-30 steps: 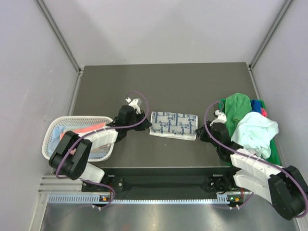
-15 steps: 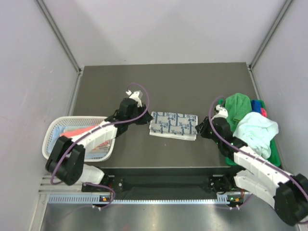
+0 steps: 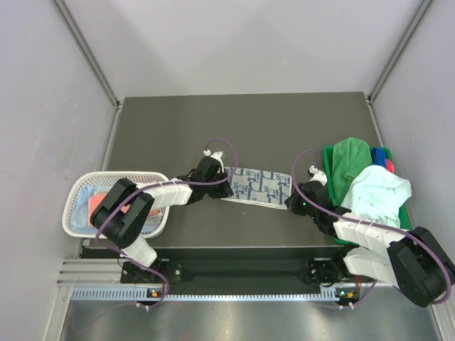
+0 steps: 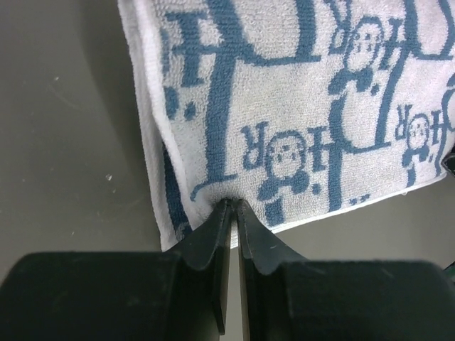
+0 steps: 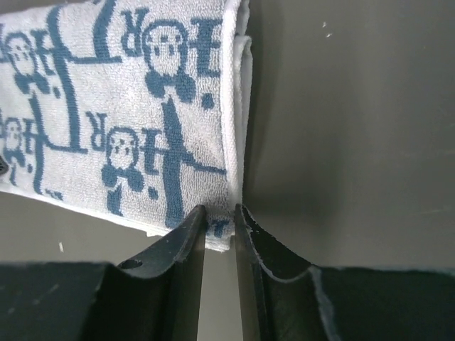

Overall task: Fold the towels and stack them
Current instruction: Fold the towel

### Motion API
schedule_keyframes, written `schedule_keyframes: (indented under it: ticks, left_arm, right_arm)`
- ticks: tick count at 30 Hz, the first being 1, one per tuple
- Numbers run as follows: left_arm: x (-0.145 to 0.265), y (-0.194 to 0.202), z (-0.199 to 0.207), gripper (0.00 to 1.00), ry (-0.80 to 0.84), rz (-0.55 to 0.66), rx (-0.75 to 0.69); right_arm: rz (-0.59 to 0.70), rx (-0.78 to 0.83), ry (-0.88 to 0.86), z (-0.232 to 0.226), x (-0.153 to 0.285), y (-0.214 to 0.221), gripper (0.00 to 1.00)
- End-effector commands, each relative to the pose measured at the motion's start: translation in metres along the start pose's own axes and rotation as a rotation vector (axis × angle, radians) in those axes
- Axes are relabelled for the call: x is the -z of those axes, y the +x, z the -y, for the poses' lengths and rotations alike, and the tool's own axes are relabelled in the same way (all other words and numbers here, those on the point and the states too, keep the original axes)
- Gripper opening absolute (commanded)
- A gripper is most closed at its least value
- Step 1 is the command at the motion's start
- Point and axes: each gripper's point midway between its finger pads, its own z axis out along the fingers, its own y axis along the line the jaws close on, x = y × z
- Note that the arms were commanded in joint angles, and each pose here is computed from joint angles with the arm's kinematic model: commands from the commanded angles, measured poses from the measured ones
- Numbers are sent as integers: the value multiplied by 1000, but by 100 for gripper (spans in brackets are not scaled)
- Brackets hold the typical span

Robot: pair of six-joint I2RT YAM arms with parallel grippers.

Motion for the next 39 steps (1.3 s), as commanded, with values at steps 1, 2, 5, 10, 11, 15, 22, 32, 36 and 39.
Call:
schedule_keyframes:
  ticks: [1,2,5,10,11,15,22,32,36,39]
  left_arm:
    - [5,10,-13,13,-48,3,13]
    - [5,11,-14,13,-48,-1,18]
    - [7,9,-9,13,-35,3,22]
    - [24,-25,14,21,-7,70,-4]
    - [30,-35,19,23,-13,79,-7]
    - [55,-66,18,35,-111,143,-15]
    - [53,-79,-17,53,-262,118,15]
    - [81,-107,-17,55,-198,197,73]
    - [134,-136,-10,55,-212,324,82]
    - [185,-158,4,55,-186,457,79]
  right_arm:
    - [28,-25,-34,-4,5,1,23]
    - [22,-24,-30,-1,6,5,23]
    - [30,-27,-16,2,7,4,24]
    - [40,-16,-23,-6,11,-7,24]
    - [40,-10,-14,-5,12,-9,23]
    - [57,6,6,-8,23,-23,24]
    - [96,36,-66,-40,46,-58,27]
    - [52,98,-83,-103,10,-82,30]
    - [54,129,-99,-152,-8,-90,32]
    - [37,166,-84,-183,-25,-81,39]
